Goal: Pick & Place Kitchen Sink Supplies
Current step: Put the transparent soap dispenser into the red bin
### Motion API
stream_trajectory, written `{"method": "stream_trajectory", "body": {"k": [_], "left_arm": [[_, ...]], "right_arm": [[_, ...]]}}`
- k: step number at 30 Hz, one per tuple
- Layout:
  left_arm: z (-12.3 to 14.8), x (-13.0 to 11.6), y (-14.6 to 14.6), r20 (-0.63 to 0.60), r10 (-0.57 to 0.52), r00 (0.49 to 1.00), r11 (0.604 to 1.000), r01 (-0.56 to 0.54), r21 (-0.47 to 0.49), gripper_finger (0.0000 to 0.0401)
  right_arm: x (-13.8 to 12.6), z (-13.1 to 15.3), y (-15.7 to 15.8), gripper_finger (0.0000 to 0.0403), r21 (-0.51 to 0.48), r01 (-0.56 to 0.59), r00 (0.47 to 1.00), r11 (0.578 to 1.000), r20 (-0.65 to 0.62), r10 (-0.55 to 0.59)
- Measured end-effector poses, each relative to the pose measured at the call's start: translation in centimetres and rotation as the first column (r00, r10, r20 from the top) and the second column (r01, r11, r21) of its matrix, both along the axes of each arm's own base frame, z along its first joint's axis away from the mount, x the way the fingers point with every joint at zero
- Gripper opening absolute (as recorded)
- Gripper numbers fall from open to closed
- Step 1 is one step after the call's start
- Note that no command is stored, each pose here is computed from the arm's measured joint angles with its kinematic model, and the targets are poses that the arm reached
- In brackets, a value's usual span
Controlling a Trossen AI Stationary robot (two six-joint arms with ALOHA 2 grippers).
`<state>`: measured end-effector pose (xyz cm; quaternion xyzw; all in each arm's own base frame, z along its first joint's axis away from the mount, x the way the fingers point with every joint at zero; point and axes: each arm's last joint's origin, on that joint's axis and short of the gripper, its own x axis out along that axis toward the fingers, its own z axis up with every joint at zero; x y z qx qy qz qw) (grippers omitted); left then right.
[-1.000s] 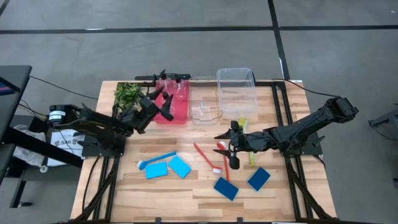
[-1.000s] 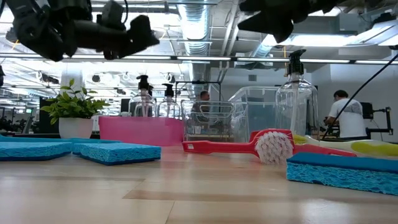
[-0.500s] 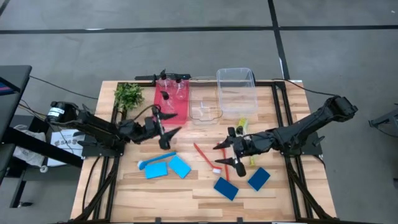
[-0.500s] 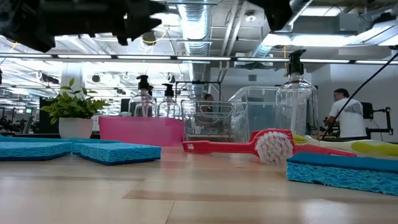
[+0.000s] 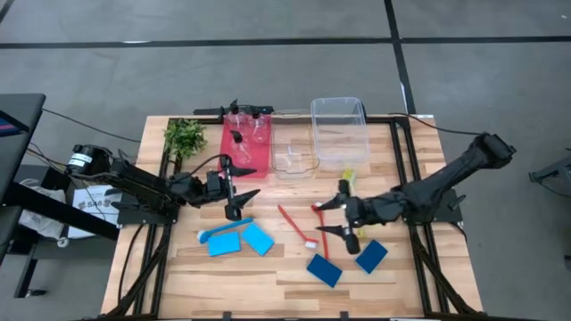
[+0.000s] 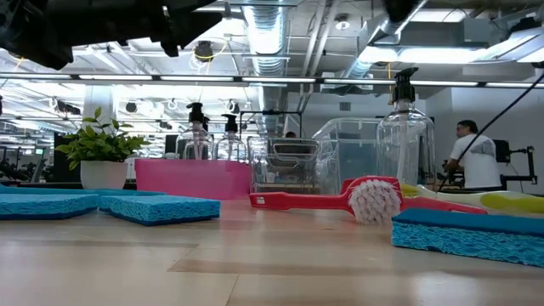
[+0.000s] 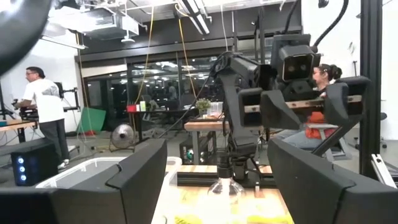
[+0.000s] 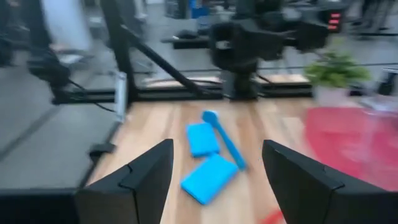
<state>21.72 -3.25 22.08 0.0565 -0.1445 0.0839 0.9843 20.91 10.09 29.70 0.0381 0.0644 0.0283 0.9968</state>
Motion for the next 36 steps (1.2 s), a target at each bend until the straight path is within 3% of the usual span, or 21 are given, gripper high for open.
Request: {"method": "stream_trajectory", "body": {"k": [5, 11, 23, 36], "left_arm": [[0.0, 0.0, 0.0, 0.0, 0.0, 1.0, 1.0, 0.0, 0.0, 0.028], [0.0, 0.0, 0.0, 0.0, 0.0, 1.0, 1.0, 0.0, 0.0, 0.028], [0.0, 0.0, 0.0, 0.0, 0.0, 1.0, 1.0, 0.0, 0.0, 0.028], [0.0, 0.0, 0.0, 0.001, 0.0, 1.0, 1.0, 0.0, 0.0, 0.028]], "right_arm": [[-3.6, 0.2, 0.6, 0.024, -0.065, 0.199, 0.979, 0.978, -0.042, -0.202], [-7.2, -0.6, 1.4, 0.024, -0.07, 0.375, 0.924, 0.924, -0.047, -0.378], [-9.5, -3.2, 1.2, 0.024, -0.091, 0.33, 0.916, 0.939, -0.209, -0.342], [-8.2, -3.8, 0.5, 0.024, -0.136, 0.4, 0.877, 0.906, -0.231, -0.422]]}}
